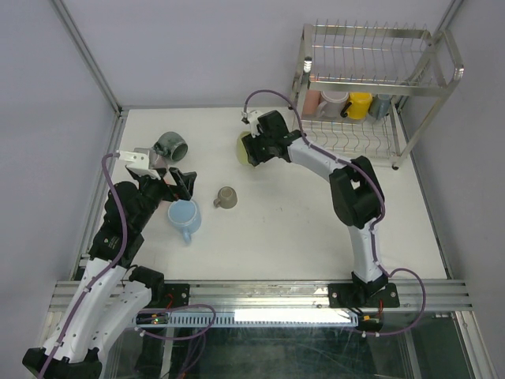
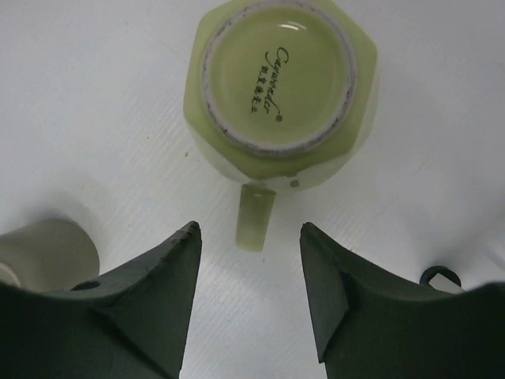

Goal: Load the cups into the dish rack
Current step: Pick up the cup at the center of the board.

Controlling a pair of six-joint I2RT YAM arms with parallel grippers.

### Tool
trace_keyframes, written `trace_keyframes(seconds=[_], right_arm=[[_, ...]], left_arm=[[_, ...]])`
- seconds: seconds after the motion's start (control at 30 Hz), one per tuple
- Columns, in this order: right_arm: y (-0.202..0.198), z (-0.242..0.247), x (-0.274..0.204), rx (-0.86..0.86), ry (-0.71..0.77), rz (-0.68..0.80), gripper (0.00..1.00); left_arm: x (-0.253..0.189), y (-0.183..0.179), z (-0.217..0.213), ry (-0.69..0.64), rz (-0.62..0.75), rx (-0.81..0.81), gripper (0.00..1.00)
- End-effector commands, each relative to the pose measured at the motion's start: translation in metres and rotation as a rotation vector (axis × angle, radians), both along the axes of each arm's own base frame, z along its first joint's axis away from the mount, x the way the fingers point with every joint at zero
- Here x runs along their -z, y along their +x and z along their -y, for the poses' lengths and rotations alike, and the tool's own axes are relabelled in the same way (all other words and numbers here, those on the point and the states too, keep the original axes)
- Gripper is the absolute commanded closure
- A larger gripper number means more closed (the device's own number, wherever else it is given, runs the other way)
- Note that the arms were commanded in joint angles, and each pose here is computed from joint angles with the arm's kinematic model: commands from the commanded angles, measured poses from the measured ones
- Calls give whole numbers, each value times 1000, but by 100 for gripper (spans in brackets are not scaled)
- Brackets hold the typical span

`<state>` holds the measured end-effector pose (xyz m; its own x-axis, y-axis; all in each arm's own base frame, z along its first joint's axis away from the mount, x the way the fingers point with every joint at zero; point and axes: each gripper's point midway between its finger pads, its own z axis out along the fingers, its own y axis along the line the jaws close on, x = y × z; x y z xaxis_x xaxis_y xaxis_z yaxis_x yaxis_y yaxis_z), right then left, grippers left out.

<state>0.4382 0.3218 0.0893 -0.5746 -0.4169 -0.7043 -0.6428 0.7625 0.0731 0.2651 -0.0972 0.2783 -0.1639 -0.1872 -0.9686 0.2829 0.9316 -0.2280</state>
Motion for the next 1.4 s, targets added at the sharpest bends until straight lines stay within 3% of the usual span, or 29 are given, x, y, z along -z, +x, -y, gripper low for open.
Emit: trace_keyframes(seconds=[0.0,0.23,0.53,1.07,1.17,1.3,1.37], right_arm=[[18,-16,-16,21,51,52,45],[29,-14,1,37,23,86,46],[33,-22,8,37,121,172,55],[34,-22,8,33,207,302,59],[34,-23,6,23,209,313,67],[34,-23,-3,1,192,329,94],[32,-22,-10,-12,188,340,100]], left_arm=[[-2,0,-6,20,17,-23,1],[-2,0,-6,19,18,-21,1],[-1,1,-7,19,15,-22,1],[1,3,-11,16,9,-41,1],[1,3,-11,14,8,-44,1],[1,3,-11,14,6,-45,1],[2,3,-11,14,5,-45,1]])
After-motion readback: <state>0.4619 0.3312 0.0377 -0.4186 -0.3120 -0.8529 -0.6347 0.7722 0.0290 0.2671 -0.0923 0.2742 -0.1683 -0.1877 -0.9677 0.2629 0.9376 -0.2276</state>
